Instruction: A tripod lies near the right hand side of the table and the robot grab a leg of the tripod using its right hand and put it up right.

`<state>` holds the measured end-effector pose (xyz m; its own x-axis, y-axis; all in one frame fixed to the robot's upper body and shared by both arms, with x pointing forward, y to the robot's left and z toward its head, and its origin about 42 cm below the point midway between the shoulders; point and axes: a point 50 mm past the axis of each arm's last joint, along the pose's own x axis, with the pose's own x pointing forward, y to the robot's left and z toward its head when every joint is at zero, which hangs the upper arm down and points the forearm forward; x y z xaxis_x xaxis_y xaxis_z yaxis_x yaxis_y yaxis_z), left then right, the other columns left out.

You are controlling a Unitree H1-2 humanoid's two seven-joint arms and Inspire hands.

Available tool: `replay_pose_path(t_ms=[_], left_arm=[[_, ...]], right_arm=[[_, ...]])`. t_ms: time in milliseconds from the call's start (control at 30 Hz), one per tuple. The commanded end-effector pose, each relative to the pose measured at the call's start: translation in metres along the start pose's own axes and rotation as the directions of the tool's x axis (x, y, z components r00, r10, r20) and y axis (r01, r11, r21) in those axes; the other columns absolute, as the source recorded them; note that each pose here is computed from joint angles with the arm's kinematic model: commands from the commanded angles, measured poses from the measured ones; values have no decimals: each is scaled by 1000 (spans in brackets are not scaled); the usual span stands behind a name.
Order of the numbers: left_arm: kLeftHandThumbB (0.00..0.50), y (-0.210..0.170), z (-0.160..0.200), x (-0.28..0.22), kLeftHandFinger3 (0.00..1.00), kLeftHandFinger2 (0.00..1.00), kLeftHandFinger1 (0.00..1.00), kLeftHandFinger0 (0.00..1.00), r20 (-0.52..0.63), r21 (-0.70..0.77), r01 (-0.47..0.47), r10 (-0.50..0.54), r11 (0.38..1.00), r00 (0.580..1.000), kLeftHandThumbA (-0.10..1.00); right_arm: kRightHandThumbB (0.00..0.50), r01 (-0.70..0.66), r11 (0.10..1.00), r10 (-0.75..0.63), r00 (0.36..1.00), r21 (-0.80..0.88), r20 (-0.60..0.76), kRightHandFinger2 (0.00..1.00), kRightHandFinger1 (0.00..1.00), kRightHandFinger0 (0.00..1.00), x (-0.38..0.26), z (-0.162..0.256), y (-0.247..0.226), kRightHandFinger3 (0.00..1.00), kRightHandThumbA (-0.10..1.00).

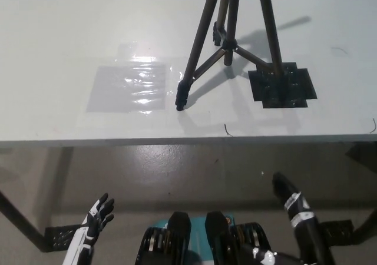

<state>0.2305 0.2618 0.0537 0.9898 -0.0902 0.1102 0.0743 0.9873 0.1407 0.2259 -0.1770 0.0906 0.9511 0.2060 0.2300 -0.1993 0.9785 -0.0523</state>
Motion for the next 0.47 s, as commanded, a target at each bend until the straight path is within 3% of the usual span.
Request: replay_pose_path(t_ms=[0, 100, 300, 433], left_arm=[[317, 4, 14, 6, 1000, 1000, 1000, 1000, 100, -11, 23, -21, 1000, 995, 1000], [318, 4, 14, 6, 1000, 1000, 1000, 1000, 96, -3, 24, -24, 1000, 995, 1000], [321, 5, 13, 6, 1000, 1000, 1000, 1000, 84, 7, 22, -22, 1000, 996, 1000], [296, 8, 13, 13, 1000, 1000, 1000, 1000, 94, -2, 26, -26, 1000, 995, 1000]], right_arm=[[386, 68, 994, -73, 996, 90, 49, 1000, 1000, 1000, 13, -18, -2, 1000, 1000], [359, 70, 993, -72, 997, 95, 22, 1000, 1000, 1000, 17, -27, -5, 1000, 1000], [351, 88, 993, -90, 996, 83, 22, 1000, 1000, 1000, 18, -27, -7, 1000, 1000], [355, 87, 993, -90, 995, 83, 32, 1000, 1000, 1000, 22, -26, -8, 1000, 1000]])
